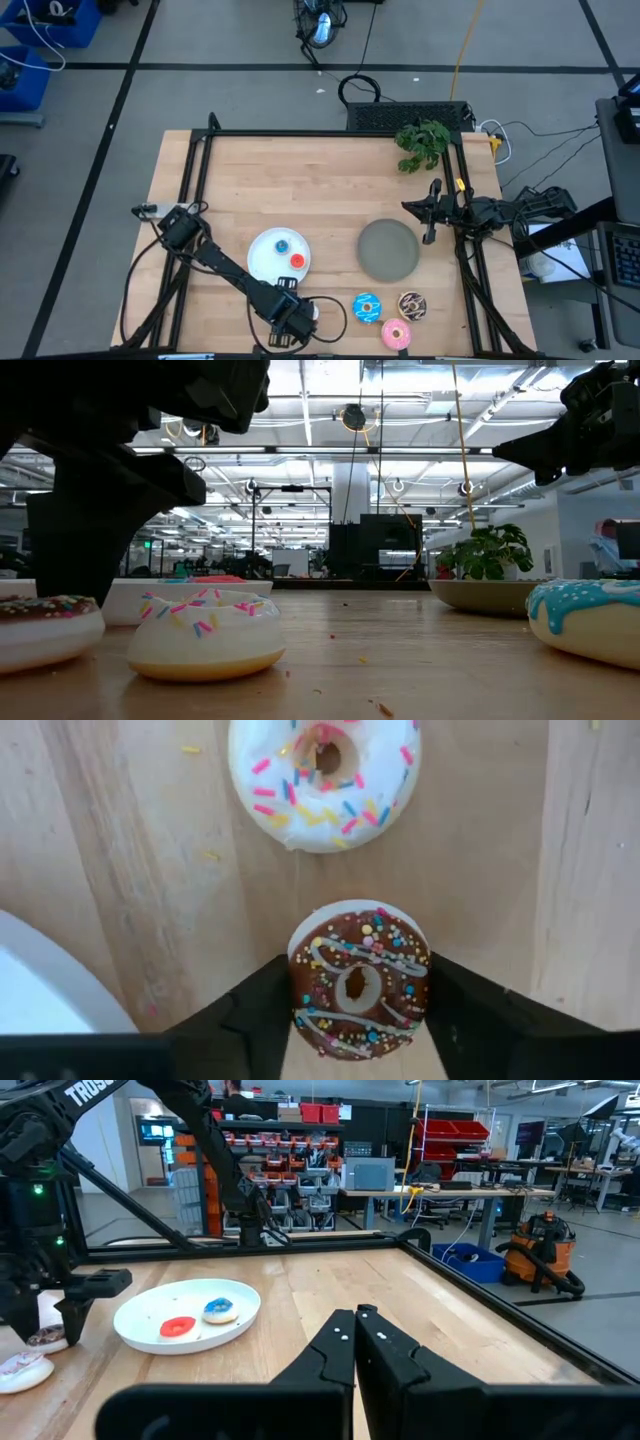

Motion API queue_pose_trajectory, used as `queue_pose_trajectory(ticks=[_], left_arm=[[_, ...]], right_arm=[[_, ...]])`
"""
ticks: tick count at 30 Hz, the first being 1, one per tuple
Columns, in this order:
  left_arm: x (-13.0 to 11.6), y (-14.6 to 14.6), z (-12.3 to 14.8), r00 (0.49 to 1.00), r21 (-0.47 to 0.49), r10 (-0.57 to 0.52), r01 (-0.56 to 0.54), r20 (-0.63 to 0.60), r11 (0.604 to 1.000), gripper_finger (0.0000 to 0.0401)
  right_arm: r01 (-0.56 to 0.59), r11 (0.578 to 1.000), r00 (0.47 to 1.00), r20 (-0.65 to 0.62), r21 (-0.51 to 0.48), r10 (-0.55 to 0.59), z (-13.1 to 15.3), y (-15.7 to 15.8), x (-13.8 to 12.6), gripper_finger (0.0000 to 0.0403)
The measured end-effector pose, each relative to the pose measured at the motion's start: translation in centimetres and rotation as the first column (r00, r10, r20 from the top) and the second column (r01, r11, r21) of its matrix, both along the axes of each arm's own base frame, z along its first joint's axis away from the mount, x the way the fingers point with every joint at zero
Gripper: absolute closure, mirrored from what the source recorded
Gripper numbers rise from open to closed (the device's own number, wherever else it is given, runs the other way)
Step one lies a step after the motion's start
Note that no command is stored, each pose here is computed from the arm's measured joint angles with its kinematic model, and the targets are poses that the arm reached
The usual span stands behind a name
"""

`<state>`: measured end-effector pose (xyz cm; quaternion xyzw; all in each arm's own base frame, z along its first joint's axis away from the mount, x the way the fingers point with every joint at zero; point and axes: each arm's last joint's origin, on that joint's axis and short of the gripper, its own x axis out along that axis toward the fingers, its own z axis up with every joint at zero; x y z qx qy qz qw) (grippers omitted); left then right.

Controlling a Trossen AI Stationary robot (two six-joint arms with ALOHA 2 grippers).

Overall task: Pick & Place donuts
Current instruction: Put the small brown donut on the white plate

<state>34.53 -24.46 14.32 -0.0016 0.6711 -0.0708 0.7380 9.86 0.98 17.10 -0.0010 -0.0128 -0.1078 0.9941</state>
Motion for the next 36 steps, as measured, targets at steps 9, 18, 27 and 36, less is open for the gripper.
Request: queue_pose_trajectory(ticks=[9, 18, 27, 36], left_arm=[[0.0, -0.2, 1.9, 1.000, -0.056, 0.009, -0.009, -0.003, 0.998, 0.0271], [-1.8, 1.2, 10.4, 0.994, -0.055, 0.077, -0.073, 0.080, 0.996, 0.0239], [-7.1, 6.2, 18.6, 0.950, 0.026, 0.279, -0.285, 0.142, 0.958, 0.0228], [-9.3, 7.8, 20.1, 0.941, 0.106, 0.319, -0.330, 0.109, 0.938, 0.0249]], right_arm=[[0.000, 1.000, 1.000, 0.001, 0.000, 0.000, 0.0, 0.0, 0.0, 0.0403], [0.000, 1.000, 1.000, 0.001, 0.000, 0.000, 0.0, 0.0, 0.0, 0.0403], [0.000, 1.000, 1.000, 0.001, 0.000, 0.000, 0.0, 0.0, 0.0, 0.0403], [0.000, 1.000, 1.000, 0.001, 0.000, 0.000, 0.0, 0.0, 0.0, 0.0403]])
